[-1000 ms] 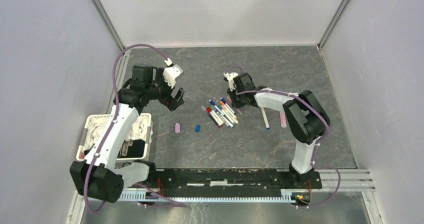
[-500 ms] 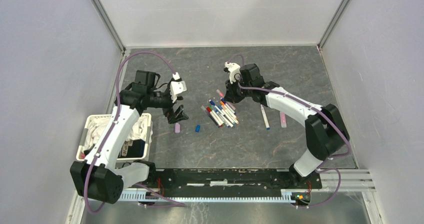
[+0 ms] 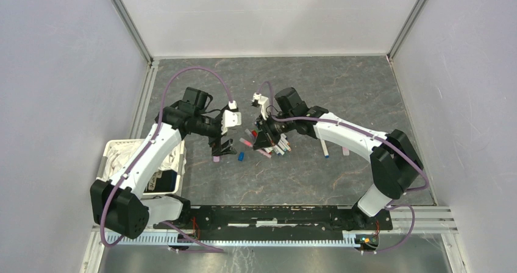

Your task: Open the pen caps

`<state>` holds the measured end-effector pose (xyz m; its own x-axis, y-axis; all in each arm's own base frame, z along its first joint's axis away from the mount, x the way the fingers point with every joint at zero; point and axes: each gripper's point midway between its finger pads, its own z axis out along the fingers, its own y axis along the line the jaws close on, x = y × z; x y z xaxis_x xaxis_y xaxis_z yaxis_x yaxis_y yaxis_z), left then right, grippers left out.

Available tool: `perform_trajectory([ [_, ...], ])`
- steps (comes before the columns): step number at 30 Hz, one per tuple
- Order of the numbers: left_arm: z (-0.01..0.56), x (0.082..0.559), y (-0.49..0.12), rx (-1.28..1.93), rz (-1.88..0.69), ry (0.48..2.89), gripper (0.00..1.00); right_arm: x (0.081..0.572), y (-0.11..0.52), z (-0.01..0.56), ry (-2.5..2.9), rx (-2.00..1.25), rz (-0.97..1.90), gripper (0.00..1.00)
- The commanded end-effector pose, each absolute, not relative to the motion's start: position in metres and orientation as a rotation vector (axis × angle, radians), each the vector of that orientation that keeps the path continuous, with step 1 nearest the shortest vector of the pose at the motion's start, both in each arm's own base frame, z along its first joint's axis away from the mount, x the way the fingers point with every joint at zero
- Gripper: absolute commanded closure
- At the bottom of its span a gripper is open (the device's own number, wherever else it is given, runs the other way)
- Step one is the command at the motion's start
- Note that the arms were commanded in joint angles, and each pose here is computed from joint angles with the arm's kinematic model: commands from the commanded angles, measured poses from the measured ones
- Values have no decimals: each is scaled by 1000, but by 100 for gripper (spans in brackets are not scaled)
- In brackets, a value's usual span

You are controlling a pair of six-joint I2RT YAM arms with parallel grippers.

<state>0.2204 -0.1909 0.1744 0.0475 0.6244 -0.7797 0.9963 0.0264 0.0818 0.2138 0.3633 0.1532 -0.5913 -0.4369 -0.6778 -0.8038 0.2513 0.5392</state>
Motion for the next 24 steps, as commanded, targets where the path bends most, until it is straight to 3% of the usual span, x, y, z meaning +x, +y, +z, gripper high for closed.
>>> perform_trajectory([
  [1,168,221,-193,1767,-658,1588,12,208,380,179,2048,-1169,1427,100],
  [5,164,213,-196,1808,-666,1581,24,203,386,184,2020,-1176,1507,100],
  [9,161,206,-197,1838,-684,1580,47,202,389,184,2020,-1188,1540,100],
  [14,158,197,-199,1877,-709,1569,65,203,392,185,2025,-1185,1560,100],
  [15,157,196,-199,1887,-706,1569,70,203,392,185,2024,-1185,1560,100],
  [17,156,196,-198,1896,-693,1575,95,204,392,185,2026,-1185,1557,100],
  [24,155,202,-184,1956,-582,1588,98,194,374,161,2100,-1243,1483,100],
])
